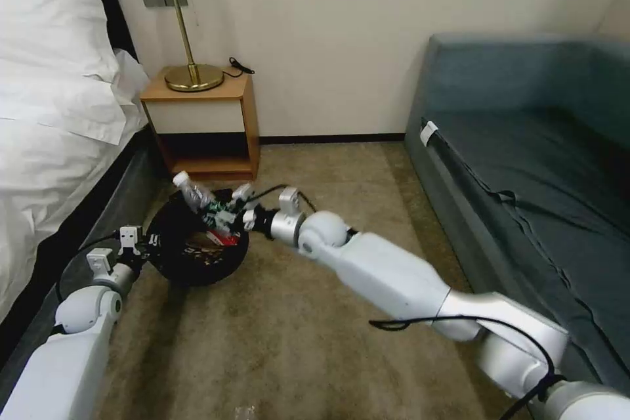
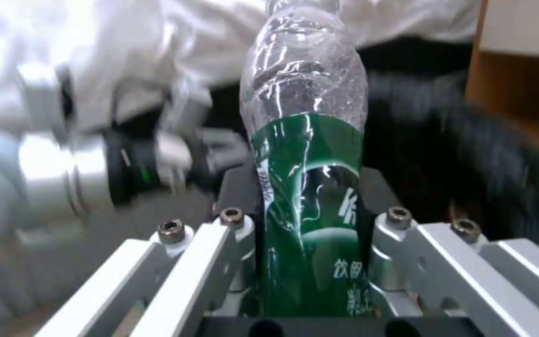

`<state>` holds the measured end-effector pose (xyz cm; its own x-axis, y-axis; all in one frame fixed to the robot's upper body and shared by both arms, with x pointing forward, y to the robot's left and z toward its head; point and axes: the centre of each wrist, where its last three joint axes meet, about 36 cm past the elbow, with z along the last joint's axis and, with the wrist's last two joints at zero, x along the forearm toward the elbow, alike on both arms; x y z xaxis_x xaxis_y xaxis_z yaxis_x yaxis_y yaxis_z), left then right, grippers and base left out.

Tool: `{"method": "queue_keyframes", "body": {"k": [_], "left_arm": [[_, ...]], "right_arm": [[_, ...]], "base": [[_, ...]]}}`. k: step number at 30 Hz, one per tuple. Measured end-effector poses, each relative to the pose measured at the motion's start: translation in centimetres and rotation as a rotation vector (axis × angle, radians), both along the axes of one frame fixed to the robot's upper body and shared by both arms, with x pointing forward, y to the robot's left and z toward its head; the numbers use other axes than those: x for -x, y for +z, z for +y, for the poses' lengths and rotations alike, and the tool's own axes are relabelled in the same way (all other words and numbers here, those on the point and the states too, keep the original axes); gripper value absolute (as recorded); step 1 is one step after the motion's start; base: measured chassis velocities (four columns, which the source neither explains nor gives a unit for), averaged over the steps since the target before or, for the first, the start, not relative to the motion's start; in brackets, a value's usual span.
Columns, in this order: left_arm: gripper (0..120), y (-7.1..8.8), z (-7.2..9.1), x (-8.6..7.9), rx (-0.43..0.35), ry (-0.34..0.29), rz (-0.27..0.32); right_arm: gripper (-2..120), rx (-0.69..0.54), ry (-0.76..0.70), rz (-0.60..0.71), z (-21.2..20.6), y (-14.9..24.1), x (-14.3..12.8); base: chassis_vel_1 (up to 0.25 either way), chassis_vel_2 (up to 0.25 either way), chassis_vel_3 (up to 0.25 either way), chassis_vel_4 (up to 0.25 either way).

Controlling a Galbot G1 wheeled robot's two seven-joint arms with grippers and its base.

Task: Pick up the trash bin, then pick up the garbage on the floor and place it into the trash bin.

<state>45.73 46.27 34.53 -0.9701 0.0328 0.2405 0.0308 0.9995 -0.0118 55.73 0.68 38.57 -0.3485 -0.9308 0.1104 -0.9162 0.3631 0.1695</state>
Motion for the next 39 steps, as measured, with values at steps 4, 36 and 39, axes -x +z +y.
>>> {"method": "queue_keyframes", "body": {"k": [4,36,39], "left_arm": [[1,0.2,-0.3,0.1,0.005,0.003,-0.001],[1,1.8,-0.4,2.0,0.019,0.047,-0.025],[1,1.8,-0.4,2.0,0.019,0.048,-0.025]], "right_arm": [[22,0.017,-0.028,-0.024,0.4,-3.1,0.6],[87,-0.017,-0.159,-0.103,4.0,-2.3,-0.3],[96,-0.020,-0.155,-0.097,4.1,-2.4,0.0]], "base": [[0.000,0.000,0.000,0.000],[0.000,0.000,0.000,0.000],[0.000,0.000,0.000,0.000]]}}
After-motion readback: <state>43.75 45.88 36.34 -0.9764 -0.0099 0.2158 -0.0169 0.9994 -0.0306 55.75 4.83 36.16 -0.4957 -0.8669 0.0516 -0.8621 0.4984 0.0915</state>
